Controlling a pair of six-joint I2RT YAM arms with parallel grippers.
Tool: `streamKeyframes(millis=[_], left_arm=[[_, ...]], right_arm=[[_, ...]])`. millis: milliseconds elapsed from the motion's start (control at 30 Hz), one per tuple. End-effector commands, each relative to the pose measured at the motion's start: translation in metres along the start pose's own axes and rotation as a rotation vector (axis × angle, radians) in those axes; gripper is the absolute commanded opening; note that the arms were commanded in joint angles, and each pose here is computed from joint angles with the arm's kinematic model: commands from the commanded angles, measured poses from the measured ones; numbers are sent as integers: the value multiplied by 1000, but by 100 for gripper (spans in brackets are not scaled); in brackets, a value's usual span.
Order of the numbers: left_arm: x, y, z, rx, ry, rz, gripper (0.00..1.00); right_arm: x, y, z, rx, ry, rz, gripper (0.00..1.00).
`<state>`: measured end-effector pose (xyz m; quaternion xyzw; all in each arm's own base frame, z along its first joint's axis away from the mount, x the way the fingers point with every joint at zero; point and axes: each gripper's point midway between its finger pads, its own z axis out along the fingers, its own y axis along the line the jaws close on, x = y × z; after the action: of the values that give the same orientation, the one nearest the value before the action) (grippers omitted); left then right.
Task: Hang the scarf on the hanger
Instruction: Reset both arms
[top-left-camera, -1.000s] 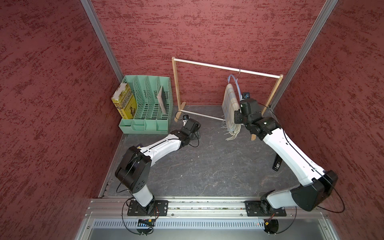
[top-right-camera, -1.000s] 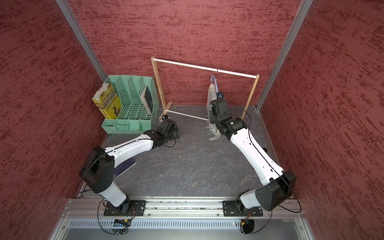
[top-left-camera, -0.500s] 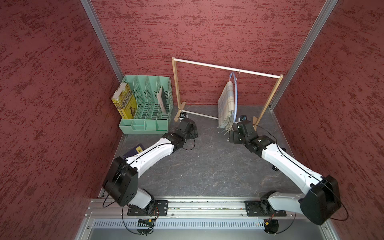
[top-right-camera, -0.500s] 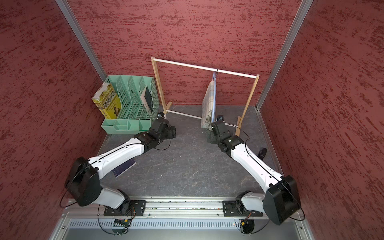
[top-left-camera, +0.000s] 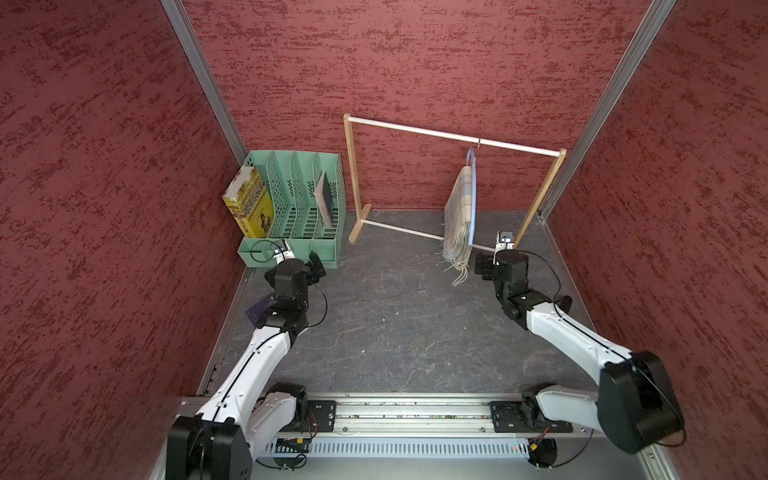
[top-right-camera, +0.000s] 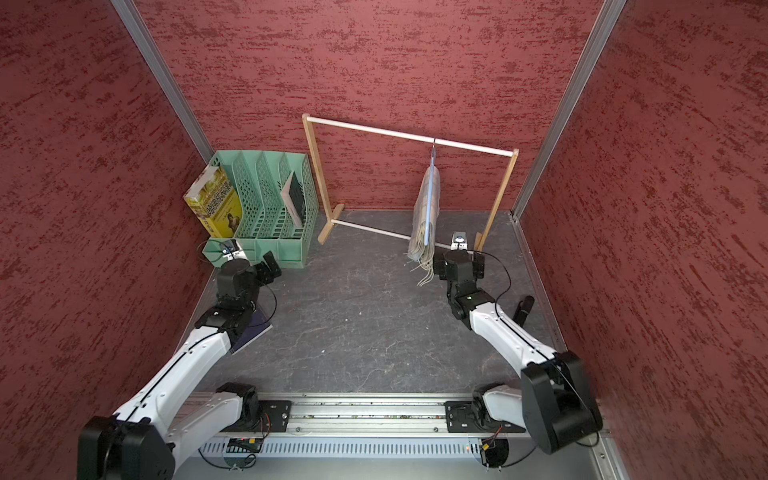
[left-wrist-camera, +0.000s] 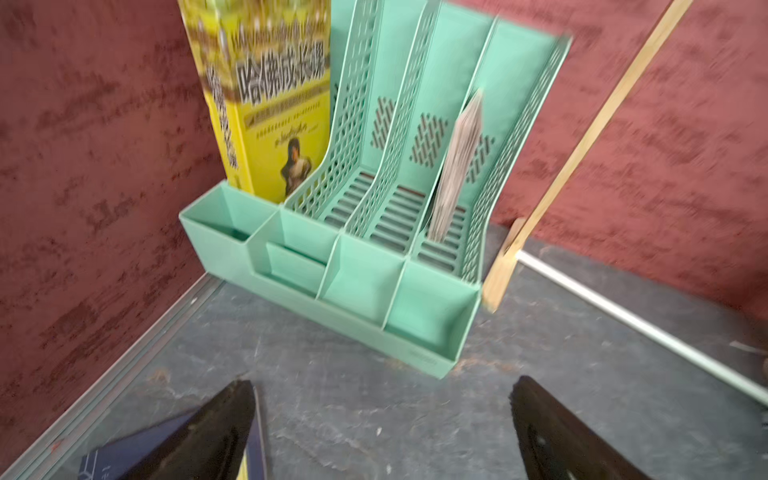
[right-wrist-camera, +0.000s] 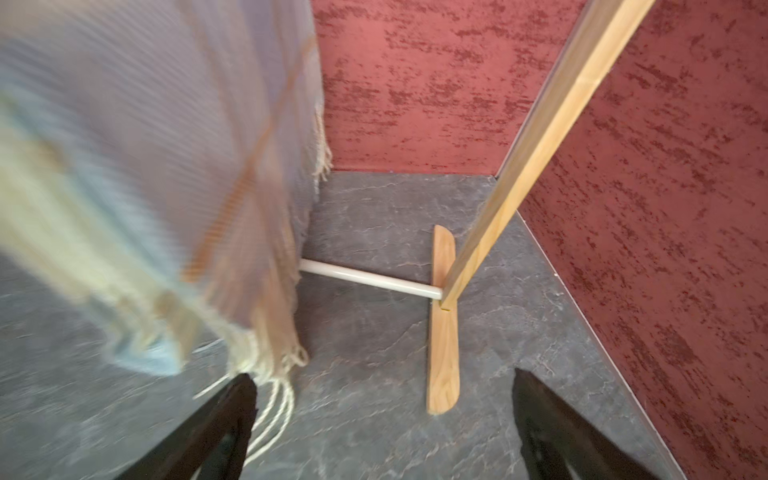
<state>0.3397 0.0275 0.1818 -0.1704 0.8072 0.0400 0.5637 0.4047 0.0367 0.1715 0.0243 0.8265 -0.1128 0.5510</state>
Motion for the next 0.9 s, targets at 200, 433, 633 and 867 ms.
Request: streamKeyframes(millis=[200,433,633,867], left_arm=[[9,7,10,142,-181,17,100],[25,4,36,167,-233,24,100],[50,-39,72,308,-81,161,100],[49,-29,75,279,-74,134,100]], right_arm=[[27,-18,-6,-8,-166,-24,98],[45,-49,2,-65,-247,194,98],[56,-40,26,-98,-149,174,99],[54,-42,27,-81,-149,175,98]])
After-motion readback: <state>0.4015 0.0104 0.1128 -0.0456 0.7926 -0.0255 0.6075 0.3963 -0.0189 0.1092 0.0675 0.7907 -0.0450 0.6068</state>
